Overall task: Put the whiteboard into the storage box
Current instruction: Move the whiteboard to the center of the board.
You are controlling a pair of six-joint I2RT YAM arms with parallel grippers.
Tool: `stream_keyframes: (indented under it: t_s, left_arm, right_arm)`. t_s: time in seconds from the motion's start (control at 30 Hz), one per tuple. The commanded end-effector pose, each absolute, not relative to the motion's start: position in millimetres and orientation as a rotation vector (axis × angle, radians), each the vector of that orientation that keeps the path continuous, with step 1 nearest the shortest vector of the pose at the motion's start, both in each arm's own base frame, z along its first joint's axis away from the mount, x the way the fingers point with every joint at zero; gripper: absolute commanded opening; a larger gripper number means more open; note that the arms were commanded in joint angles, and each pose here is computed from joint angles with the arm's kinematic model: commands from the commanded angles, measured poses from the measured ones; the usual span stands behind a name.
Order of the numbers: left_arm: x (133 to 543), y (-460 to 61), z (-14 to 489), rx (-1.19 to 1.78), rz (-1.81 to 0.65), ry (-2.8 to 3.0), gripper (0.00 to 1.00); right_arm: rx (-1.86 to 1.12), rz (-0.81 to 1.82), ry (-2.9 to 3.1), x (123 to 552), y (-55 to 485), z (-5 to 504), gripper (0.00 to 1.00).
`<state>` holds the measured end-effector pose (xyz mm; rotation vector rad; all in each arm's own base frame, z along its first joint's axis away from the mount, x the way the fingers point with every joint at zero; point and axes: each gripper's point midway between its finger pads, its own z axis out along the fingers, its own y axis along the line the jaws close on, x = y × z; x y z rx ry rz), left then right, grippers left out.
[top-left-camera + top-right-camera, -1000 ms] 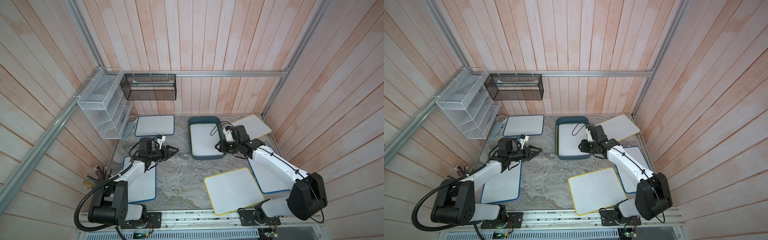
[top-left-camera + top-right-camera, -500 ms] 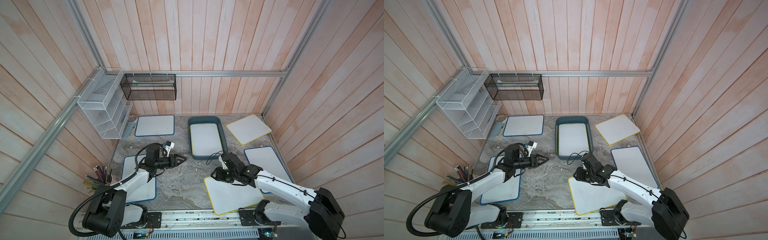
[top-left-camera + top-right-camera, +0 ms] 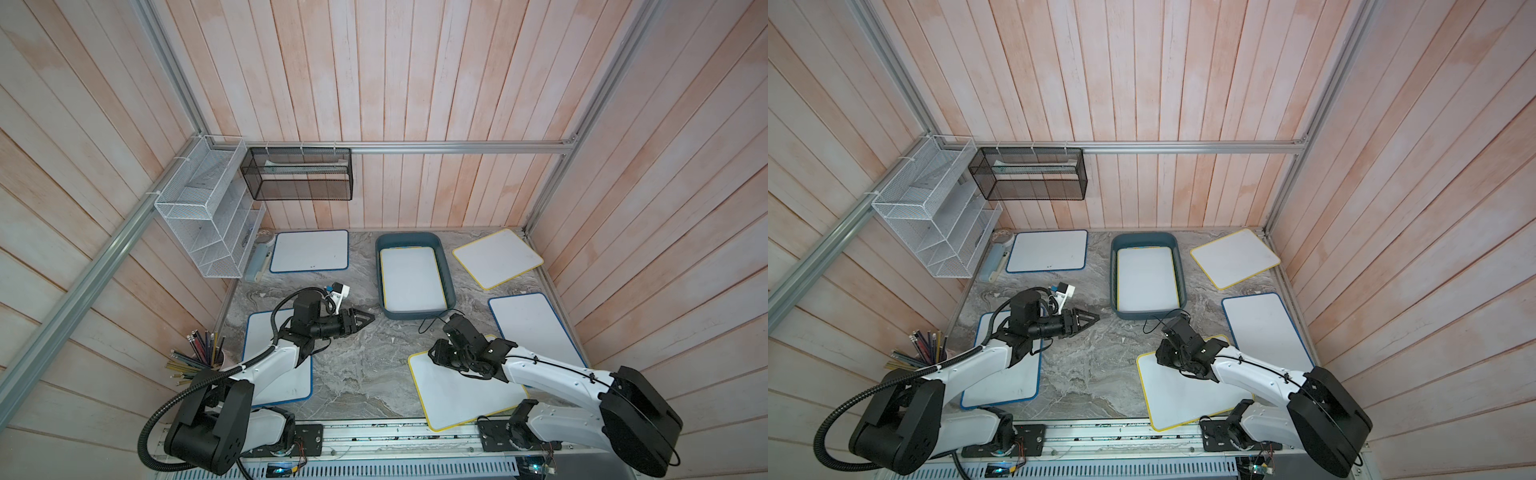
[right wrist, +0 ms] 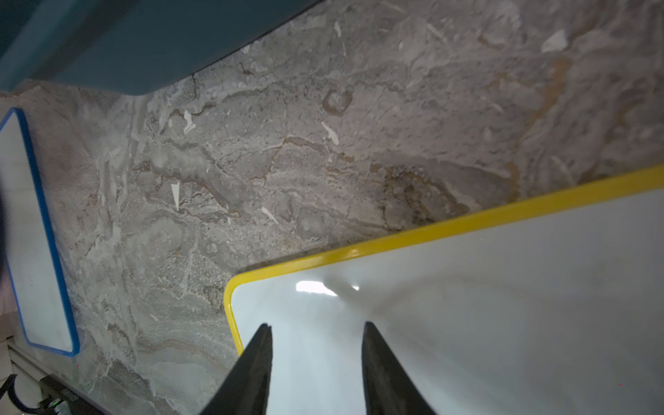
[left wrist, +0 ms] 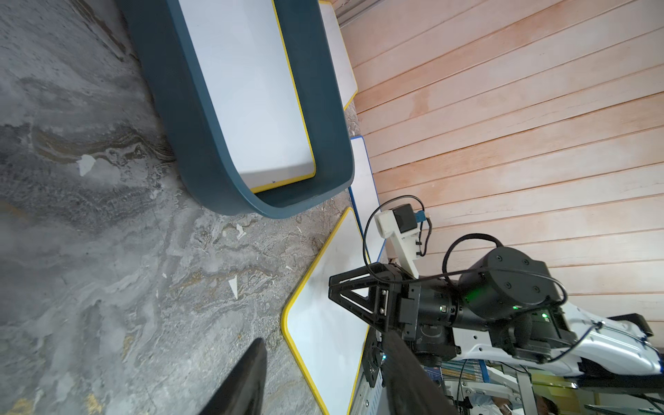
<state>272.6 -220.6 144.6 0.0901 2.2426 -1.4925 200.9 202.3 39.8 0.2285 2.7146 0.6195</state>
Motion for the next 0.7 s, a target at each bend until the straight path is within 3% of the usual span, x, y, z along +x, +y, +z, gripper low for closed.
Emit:
stream_keyframes:
  t_s: [0.0,0.3,0.67]
  left_arm:
    - [275.4,-219.9,145.1,0.094,-1.469,2.229,0.54]
    - [277.7,-222.3,145.0,0.096,-1.491,2.223,0.54]
    - [273.9,-220.5,140.0,0.09,-1.483,2.234,0.55]
  right_arm:
    - [0.242,0.525,2.706,204.8,192.2,29.8,0.42]
    - [0.225,0.396,2.691,222.3,188.7,6.0,0.43]
    - [0.12,0.437,2.625,262.5,226.9,8.0,0.42]
